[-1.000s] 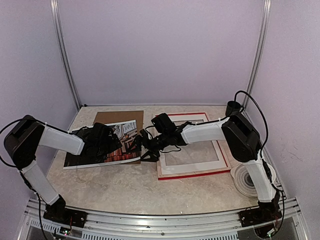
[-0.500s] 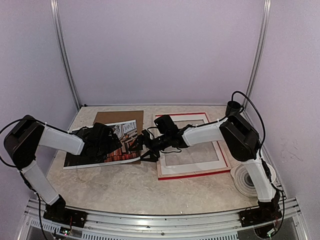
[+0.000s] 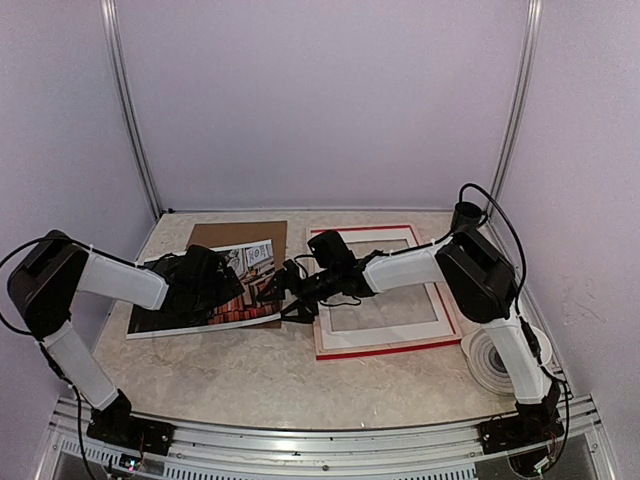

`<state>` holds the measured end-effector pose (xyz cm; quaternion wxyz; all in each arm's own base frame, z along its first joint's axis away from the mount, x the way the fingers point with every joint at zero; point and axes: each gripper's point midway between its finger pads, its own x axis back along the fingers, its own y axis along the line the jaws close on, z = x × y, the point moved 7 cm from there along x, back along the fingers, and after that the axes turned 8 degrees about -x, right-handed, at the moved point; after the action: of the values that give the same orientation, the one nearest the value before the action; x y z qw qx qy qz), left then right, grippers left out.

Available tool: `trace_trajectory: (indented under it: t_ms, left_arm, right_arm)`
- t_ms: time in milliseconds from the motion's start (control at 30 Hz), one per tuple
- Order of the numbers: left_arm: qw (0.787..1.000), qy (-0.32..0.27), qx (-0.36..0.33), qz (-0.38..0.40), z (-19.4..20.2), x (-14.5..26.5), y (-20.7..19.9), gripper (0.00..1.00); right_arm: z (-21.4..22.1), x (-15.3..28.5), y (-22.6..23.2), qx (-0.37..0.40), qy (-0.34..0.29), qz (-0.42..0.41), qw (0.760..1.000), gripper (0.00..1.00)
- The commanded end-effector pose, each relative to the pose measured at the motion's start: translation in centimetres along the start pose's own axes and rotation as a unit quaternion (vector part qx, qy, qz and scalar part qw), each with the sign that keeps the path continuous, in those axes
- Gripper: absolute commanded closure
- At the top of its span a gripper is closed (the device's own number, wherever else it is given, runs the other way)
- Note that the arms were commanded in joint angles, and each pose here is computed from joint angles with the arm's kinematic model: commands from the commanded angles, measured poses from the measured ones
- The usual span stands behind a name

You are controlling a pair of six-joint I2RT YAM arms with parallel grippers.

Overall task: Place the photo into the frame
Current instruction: Pick up the photo from the backboard.

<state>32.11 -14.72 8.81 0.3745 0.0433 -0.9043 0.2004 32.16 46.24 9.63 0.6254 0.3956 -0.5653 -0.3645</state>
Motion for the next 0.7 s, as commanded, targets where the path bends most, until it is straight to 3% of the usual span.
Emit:
trace_trajectory:
  t_ms: [0, 133, 267, 667]
  left_arm:
    - [0.999, 0.04, -0.003, 0.003, 1.6, 0.3, 0.3, 0.01]
    - [0.999, 0.037, 0.0, 0.006, 1.5, 0.8, 0.4, 0.01]
    - [0.999, 0.036, 0.002, 0.011, 1.4, 1.2, 0.3, 0.01]
    - [0.999, 0.012, 0.007, 0.033, -0.1, 3.8, -0.4, 0.01]
  right_arm:
    - [-0.8, -0.4, -2.3, -0.028, -0.013, 0.026, 0.999, 0.12]
    - [-1.0, -0.4, -2.4, -0.032, -0.017, 0.028, 0.999, 0.22]
    - [-1.2, -0.6, -2.7, -0.034, -0.016, 0.029, 0.999, 0.43]
    - [-1.6, -1.5, -3.4, -0.046, -0.007, 0.022, 0.999, 0.92]
